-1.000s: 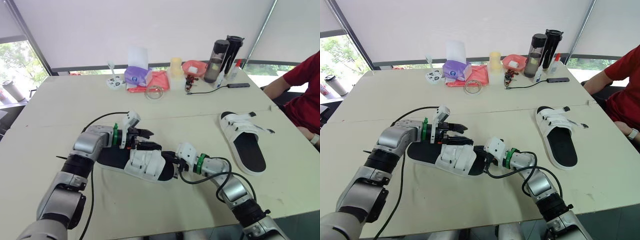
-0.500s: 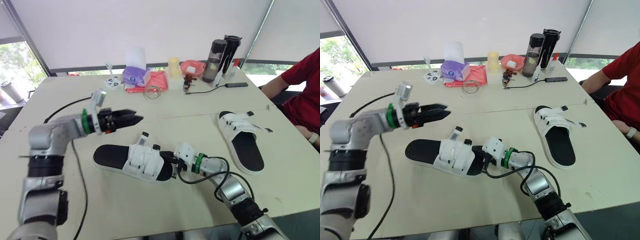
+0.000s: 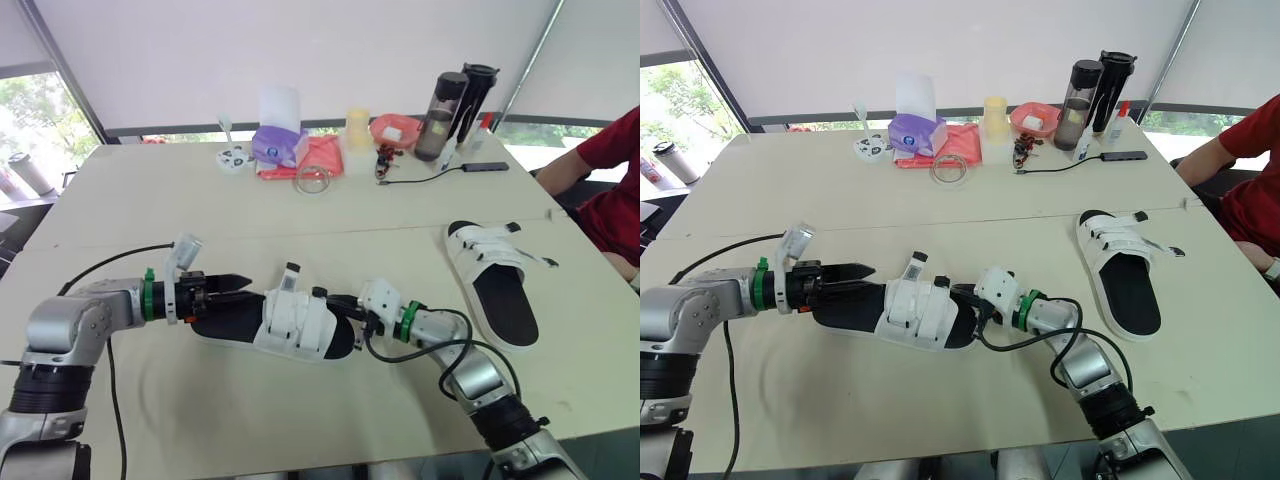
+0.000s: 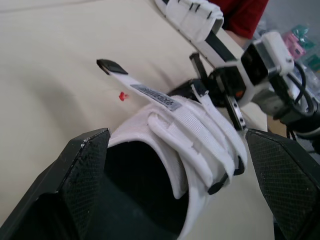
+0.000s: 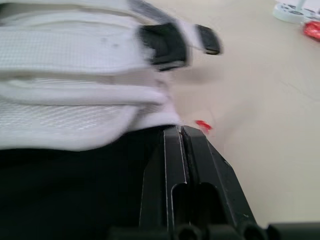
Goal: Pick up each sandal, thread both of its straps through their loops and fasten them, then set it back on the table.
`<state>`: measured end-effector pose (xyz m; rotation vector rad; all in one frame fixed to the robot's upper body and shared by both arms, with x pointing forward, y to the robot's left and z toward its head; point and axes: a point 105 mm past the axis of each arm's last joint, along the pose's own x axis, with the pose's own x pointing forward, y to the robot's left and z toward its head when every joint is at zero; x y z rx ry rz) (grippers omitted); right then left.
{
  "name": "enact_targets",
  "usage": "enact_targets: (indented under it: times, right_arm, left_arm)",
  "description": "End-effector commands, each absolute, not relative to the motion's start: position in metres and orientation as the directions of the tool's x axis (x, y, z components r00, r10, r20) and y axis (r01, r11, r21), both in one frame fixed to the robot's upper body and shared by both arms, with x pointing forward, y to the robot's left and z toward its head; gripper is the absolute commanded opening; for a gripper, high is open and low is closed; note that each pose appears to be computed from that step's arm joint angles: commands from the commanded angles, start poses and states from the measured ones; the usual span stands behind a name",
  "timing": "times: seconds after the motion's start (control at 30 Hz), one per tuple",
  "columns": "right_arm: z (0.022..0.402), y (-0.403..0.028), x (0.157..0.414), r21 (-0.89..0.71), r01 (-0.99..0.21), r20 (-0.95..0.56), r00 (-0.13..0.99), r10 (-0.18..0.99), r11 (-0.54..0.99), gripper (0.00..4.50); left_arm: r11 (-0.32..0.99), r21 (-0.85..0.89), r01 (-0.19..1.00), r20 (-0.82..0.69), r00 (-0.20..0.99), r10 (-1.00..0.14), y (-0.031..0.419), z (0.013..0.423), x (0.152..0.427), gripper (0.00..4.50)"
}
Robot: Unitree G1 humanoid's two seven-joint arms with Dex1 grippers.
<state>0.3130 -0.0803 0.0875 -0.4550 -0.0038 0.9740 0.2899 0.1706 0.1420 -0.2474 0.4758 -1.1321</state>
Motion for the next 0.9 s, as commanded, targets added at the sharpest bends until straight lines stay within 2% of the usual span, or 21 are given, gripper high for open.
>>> enact_targets:
  times: [0.03,0.2,0.53,0.77,0.9]
  right_arm:
    - [0.116,-0.085,0.308,-0.413,-0.763,-0.137,0.591,0.795,0.497,0.0]
    - [0.133,-0.105,0.293,-0.458,-0.737,-0.161,0.619,0.769,0.497,0.0]
    - [0.131,-0.141,0.26,-0.428,-0.771,-0.31,0.616,0.724,0.473,0.0]
    - [0.13,-0.146,0.256,-0.422,-0.763,-0.325,0.631,0.705,0.489,0.0]
    - [0.128,-0.15,0.255,-0.422,-0.753,-0.33,0.646,0.688,0.505,0.0]
  left_arm:
    - [0.398,-0.405,0.823,-0.254,0.318,-0.914,0.172,0.142,0.289,4.45]
    - [0.368,-0.444,0.817,-0.279,0.264,-0.923,0.173,0.136,0.282,4.45]
    - [0.271,-0.56,0.783,-0.221,0.175,-0.96,0.152,0.132,0.269,4.45]
    - [0.186,-0.631,0.753,-0.126,0.137,-0.982,0.129,0.134,0.279,4.45]
    - [0.109,-0.682,0.724,-0.112,0.044,-0.993,0.111,0.125,0.274,4.45]
